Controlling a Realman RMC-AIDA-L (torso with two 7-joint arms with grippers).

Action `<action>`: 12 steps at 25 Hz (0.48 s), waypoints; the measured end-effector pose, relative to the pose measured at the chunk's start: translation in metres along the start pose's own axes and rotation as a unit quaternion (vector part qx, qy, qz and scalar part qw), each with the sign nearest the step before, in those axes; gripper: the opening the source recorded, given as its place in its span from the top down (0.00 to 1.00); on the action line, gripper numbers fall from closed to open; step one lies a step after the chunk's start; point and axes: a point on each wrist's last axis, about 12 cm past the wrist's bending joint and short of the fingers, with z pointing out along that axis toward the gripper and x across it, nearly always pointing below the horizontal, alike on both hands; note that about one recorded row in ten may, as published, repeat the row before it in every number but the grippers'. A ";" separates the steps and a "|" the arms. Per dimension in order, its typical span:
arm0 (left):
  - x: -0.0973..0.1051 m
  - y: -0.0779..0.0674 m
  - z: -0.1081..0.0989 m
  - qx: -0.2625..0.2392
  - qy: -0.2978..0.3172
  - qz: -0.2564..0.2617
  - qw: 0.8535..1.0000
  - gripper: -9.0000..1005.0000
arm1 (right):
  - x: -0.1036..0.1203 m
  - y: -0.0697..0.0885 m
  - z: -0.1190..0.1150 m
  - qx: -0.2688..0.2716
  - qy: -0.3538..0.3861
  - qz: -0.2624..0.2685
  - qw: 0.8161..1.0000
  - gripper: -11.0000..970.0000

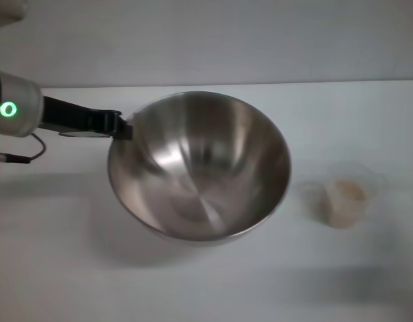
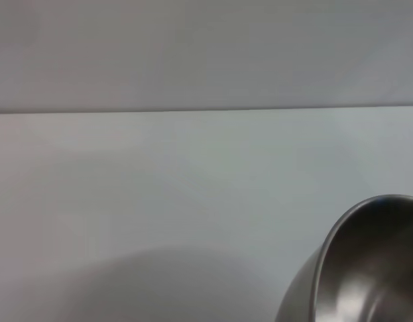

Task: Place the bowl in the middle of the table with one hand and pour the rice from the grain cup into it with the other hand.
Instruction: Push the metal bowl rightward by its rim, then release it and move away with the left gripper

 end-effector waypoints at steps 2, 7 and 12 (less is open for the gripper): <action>-0.002 -0.004 0.009 0.004 0.001 0.001 1.000 0.94 | 0.000 0.000 0.000 0.000 0.000 0.000 1.000 0.45; -0.005 -0.013 0.027 0.005 0.004 0.010 1.000 0.94 | 0.000 0.000 -0.001 0.001 -0.001 0.000 1.000 0.45; -0.006 -0.015 0.036 0.005 0.006 0.010 1.000 0.94 | -0.001 -0.001 -0.001 0.001 -0.002 -0.001 1.000 0.45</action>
